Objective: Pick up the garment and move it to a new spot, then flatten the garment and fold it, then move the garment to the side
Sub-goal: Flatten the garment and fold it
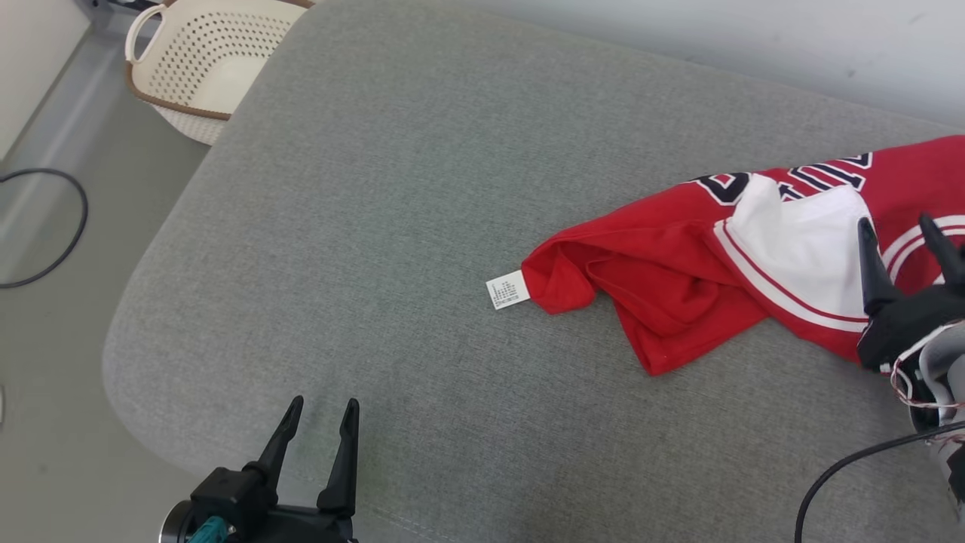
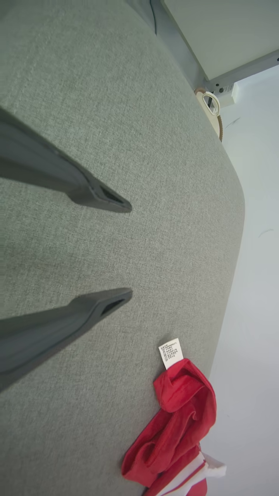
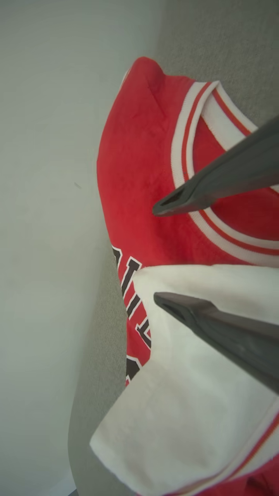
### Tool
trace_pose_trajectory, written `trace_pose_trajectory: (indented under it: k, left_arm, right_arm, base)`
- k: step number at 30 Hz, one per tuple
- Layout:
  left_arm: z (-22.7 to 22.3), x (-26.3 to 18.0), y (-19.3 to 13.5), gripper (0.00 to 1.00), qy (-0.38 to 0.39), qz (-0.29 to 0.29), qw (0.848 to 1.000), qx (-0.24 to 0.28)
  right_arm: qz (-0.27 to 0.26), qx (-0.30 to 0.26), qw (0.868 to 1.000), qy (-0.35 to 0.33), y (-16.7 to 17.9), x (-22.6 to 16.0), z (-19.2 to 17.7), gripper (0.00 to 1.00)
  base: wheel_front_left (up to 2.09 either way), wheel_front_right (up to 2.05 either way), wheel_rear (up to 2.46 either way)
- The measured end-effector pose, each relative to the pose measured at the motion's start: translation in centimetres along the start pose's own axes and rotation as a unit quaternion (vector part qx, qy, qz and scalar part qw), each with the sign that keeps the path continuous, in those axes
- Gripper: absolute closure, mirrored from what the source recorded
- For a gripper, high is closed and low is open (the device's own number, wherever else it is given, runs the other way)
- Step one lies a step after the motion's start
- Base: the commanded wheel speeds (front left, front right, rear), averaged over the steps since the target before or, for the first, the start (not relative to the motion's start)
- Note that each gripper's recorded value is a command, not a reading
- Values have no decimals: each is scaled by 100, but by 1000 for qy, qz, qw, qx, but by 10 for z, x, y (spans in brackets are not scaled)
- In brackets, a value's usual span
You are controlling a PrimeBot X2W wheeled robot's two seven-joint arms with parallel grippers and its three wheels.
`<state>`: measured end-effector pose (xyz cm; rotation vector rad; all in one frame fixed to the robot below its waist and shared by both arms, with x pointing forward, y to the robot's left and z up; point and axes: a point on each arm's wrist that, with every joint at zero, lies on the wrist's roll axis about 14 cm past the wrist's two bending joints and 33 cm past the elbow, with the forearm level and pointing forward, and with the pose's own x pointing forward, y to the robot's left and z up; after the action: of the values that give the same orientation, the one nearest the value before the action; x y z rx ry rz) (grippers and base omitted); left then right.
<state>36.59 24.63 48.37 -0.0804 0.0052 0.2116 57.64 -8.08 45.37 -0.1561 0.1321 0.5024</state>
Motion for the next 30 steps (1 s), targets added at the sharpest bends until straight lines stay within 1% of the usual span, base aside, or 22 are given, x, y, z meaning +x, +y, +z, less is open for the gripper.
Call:
trace_pose_trajectory:
  k: [6, 7, 8, 10, 11, 13, 14, 16, 17, 21, 25, 30]
  left_arm:
    - [0, -5, 7, 0, 1, 12, 1000, 1]
    - [0, -5, 7, 0, 1, 12, 1000, 2]
    - [0, -5, 7, 0, 1, 13, 1000, 1]
    - [0, -5, 8, 0, 1, 15, 1000, -2]
    - [0, -5, 9, 0, 1, 16, 1000, -2]
    - [0, -5, 8, 0, 2, 16, 1000, -3]
    - [0, -5, 9, 0, 2, 17, 1000, -4]
    - [0, -5, 9, 0, 2, 18, 1000, -4]
    - [0, -4, 8, 0, 2, 18, 1000, -4]
    - [0, -1, 5, 0, 1, 13, 1000, -6]
    - [1, 2, 0, 0, -2, 5, 1000, -10]
    - [4, 5, -12, 0, -8, -15, 1000, -14]
  right_arm:
    - [16, 10, 1000, 21, 12, 3, -14, 0]
    - [19, 11, 999, 24, 14, 3, -15, 2]
    - [21, 12, 999, 26, 16, 4, -16, 19]
    - [22, 14, 999, 32, 16, 4, -20, 45]
    - [22, 15, 999, 38, 17, 4, -24, 51]
    - [21, 16, 999, 45, 17, 4, -28, 54]
    - [21, 17, 999, 44, 16, 5, -27, 58]
    - [22, 19, 999, 44, 17, 6, -27, 84]
    - [23, 19, 999, 43, 17, 6, -26, 100]
    - [22, 19, 999, 16, 13, 8, -8, 100]
    - [20, 22, 999, -12, 11, 2, 11, 100]
    - [46, 14, 998, -49, 27, -18, 34, 100]
  base:
    - [0, 0, 0]
    - [0, 0, 0]
    - [0, 0, 0]
    - [0, 0, 0]
    - [0, 0, 0]
    - [0, 0, 0]
    - [0, 0, 0]
    - [0, 0, 0]
    - [0, 0, 0]
    - [0, 0, 0]
    - [0, 0, 0]
    - [0, 0, 0]
